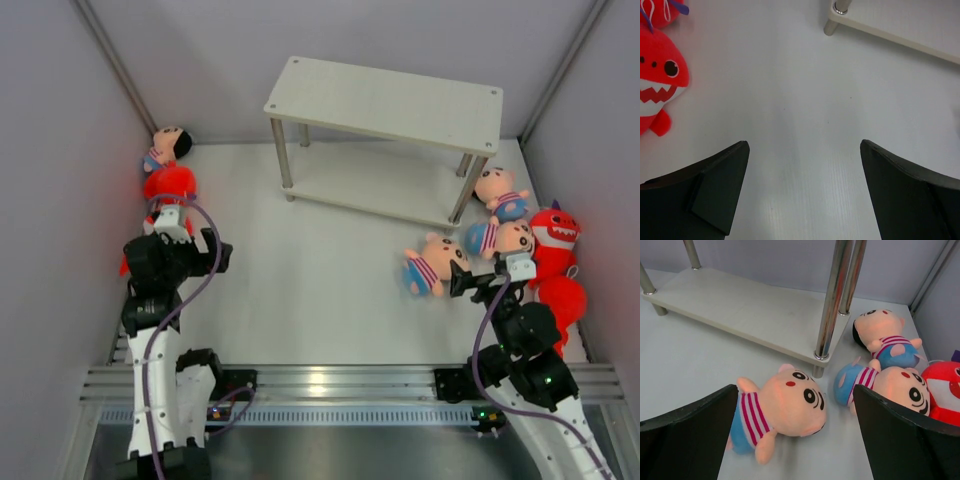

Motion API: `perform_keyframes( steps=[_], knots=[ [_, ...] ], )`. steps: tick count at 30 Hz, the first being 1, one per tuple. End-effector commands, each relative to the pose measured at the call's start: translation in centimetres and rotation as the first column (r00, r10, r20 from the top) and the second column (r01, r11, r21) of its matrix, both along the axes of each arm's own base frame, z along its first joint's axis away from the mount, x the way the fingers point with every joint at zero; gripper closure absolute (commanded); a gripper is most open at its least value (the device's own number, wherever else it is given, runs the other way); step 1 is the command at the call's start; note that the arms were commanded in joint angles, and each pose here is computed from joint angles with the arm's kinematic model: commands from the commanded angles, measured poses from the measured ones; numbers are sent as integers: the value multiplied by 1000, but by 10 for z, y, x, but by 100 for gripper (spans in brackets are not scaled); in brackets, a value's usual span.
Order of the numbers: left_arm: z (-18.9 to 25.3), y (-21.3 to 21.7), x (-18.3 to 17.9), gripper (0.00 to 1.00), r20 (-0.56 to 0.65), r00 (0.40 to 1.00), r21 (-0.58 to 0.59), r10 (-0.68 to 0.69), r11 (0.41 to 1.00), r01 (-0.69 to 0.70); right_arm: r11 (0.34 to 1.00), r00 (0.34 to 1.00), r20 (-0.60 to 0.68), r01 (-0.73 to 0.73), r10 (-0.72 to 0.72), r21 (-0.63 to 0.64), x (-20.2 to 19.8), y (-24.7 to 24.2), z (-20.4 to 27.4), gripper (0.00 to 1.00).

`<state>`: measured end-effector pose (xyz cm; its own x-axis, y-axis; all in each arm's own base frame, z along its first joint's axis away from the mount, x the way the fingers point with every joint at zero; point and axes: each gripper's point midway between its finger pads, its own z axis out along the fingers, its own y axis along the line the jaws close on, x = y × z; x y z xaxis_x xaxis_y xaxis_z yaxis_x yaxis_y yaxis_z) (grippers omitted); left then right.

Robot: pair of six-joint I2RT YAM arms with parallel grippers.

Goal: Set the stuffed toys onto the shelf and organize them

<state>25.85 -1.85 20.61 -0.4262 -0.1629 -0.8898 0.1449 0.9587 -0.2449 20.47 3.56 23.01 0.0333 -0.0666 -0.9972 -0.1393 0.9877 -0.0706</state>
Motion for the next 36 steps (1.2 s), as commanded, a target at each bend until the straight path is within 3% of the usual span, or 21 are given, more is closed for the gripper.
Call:
perform_keyframes(
  steps=[1, 3, 6, 8, 10, 11, 12, 15, 17, 19, 20, 22, 24, 25, 27, 29, 34, 36],
  knots=[
    [21, 6, 5, 1, 81, 992, -74, 97, 993, -91, 996, 990, 131, 38, -49, 83, -12, -13, 36, 1],
    [18, -17, -3, 1, 98, 993, -66, -66, 995, 73, 995, 994, 99, 44, -53, 88, -9, -12, 36, 0],
    [14, -43, -16, 1, 114, 966, -93, -232, 966, 243, 993, 996, -80, 37, -28, 112, -2, -1, 44, 1],
    [9, -48, -19, 1, 103, 959, -112, -262, 955, 273, 994, 976, -216, 39, -16, 99, 13, 11, 67, 1],
    [8, -47, -17, 2, 99, 961, -113, -257, 957, 267, 989, 931, -348, 135, -106, 57, 13, 0, 86, 1],
    [5, -44, -14, 1, 89, 968, -121, -236, 962, 246, 979, 864, -469, 206, -182, 1, 31, 0, 68, 1],
    [2, -37, -10, 1, 80, 978, -115, -193, 973, 202, 963, 832, -495, 264, -252, -47, 36, -9, 69, 1],
    [1, -24, -5, 2, 79, 991, -94, -107, 989, 114, 927, 782, -515, 367, -350, -74, 57, -30, 76, 1],
    [2, -20, -5, 1, 84, 993, -83, -81, 993, 88, 915, 809, -490, 400, -324, 55, 68, -40, 89, 0],
    [3, -20, -5, 1, 88, 993, -79, -78, 993, 85, 830, 781, -452, 540, -430, 142, 71, -89, 97, 1],
    [4, -21, -5, 1, 91, 992, -77, -82, 993, 89, 814, 799, -409, 548, -440, 194, 83, -99, 106, 1],
    [4, -24, -6, 1, 92, 991, -73, -95, 992, 102, 792, 790, -438, 562, -429, 238, 96, -113, 103, 1],
    [4, -26, -6, 1, 92, 991, -68, -98, 992, 105, 763, 758, -531, 581, -379, 284, 122, -122, 75, 4],
    [4, -27, -6, 1, 93, 991, -64, -101, 992, 107, 737, 730, -580, 605, -362, 302, 137, -129, 53, 11],
    [3, -29, -6, 1, 92, 990, -61, -108, 992, 114, 720, 736, -597, 598, -320, 352, 156, -139, 40, 18],
    [4, -31, -6, 1, 94, 989, -57, -113, 991, 119, 725, 715, -625, 606, -314, 328, 183, -151, 32, 24],
    [3, -33, -5, 1, 98, 988, -64, -123, 990, 129, 812, 793, -548, 490, -266, 317, 258, -168, 59, 27],
    [2, -34, -5, 2, 96, 987, -72, -130, 988, 137, 864, 765, -614, 431, -195, 262, 285, -171, 24, 31]
  ],
)
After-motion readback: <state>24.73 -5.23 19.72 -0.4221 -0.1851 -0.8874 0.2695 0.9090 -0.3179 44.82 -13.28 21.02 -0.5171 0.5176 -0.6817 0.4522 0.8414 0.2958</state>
